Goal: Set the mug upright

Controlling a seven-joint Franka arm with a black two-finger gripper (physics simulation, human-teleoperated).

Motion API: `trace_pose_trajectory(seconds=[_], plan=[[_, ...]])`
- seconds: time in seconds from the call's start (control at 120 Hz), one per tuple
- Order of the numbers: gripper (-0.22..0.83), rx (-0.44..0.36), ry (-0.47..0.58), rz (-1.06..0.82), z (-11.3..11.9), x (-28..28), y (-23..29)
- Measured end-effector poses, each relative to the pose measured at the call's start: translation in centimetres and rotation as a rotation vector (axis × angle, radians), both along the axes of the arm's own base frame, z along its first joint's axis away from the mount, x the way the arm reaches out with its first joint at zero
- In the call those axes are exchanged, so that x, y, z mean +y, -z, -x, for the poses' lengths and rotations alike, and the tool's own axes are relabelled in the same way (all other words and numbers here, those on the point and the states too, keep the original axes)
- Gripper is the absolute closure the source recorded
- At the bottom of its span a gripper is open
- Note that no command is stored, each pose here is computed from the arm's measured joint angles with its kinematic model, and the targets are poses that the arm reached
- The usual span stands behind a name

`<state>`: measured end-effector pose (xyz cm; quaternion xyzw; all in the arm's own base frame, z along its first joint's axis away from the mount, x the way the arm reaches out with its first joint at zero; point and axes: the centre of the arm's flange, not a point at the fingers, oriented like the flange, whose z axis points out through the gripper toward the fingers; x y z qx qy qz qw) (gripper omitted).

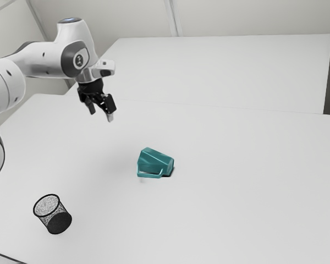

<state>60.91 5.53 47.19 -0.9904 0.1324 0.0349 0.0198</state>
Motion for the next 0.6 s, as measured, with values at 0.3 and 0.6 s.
trace_pose_trajectory(seconds=[0.3, 0.6], plan=[[0.0, 0.076, -0.196, 0.224, 2.4, 2.3, 6.4], [0.0, 0.132, -0.325, 0.603, 1.5, 2.0, 14.0]])
